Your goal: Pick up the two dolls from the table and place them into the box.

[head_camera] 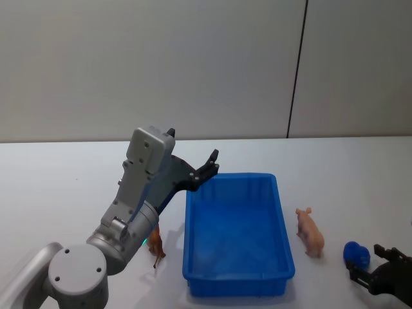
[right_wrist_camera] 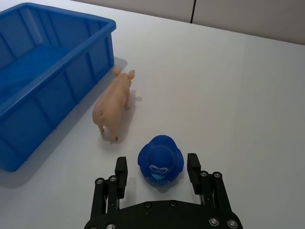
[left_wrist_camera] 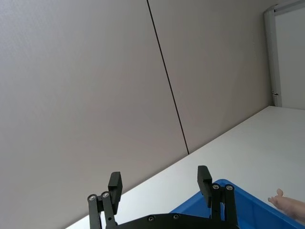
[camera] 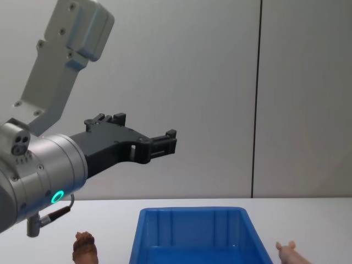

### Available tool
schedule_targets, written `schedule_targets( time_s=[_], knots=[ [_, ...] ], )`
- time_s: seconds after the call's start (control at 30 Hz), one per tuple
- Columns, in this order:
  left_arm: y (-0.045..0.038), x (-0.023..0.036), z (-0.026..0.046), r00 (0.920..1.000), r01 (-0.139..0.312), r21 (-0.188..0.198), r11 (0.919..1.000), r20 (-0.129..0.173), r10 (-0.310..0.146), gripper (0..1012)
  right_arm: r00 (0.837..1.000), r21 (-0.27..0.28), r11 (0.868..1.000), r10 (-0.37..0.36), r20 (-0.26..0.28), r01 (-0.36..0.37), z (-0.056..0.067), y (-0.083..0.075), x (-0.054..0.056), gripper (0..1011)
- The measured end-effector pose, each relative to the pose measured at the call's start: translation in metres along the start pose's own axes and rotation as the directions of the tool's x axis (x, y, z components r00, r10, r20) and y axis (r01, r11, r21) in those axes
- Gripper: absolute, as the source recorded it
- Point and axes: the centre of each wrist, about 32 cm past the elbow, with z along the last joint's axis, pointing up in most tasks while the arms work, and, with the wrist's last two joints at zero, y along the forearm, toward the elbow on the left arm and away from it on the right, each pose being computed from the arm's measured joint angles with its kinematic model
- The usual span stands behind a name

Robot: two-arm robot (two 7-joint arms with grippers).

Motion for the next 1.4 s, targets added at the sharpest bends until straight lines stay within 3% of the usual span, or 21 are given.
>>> schedule_targets(
  time_s=[0.07, 0.2, 0.43, 0.53, 0.8, 1.03, 1.4],
  knots=[
    [0.0000, 0.0000, 0.0000, 1.0000, 0.000, 0.000, 1.0000, 0.000, 0.000, 1001, 1.000, -0.002, 1.000, -0.001, -0.003, 0.001, 0.000, 0.001, 0.000, 757],
    [0.0000, 0.0000, 0.0000, 1.0000, 0.000, 0.000, 1.0000, 0.000, 0.000, 1001, 1.000, -0.007, 1.000, -0.004, -0.010, 0.003, -0.001, 0.003, 0.001, 591],
    [0.0000, 0.0000, 0.0000, 1.0000, 0.000, 0.000, 1.0000, 0.000, 0.000, 1001, 1.000, -0.011, 1.000, -0.010, -0.017, 0.010, -0.003, 0.006, 0.001, 418],
    [0.0000, 0.0000, 0.0000, 1.0000, 0.000, 0.000, 1.0000, 0.000, 0.000, 1001, 1.000, -0.011, 1.000, -0.012, -0.019, 0.012, -0.003, 0.007, 0.001, 299],
    [0.0000, 0.0000, 0.0000, 1.0000, 0.000, 0.000, 1.0000, 0.000, 0.000, 1001, 1.000, 0.009, 1.000, -0.019, -0.015, 0.020, -0.003, 0.008, 0.001, 233],
    [0.0000, 0.0000, 0.0000, 1.0000, 0.000, 0.000, 1.0000, 0.000, 0.000, 1001, 1.000, 0.066, 0.997, -0.026, 0.006, 0.026, 0.006, 0.008, -0.001, 194],
    [0.0000, 0.0000, 0.0000, 1.0000, 0.000, 0.000, 1.0000, 0.000, 0.000, 1001, 0.998, 0.207, 0.978, -0.029, 0.058, 0.016, 0.039, 0.009, -0.005, 125]
  ],
)
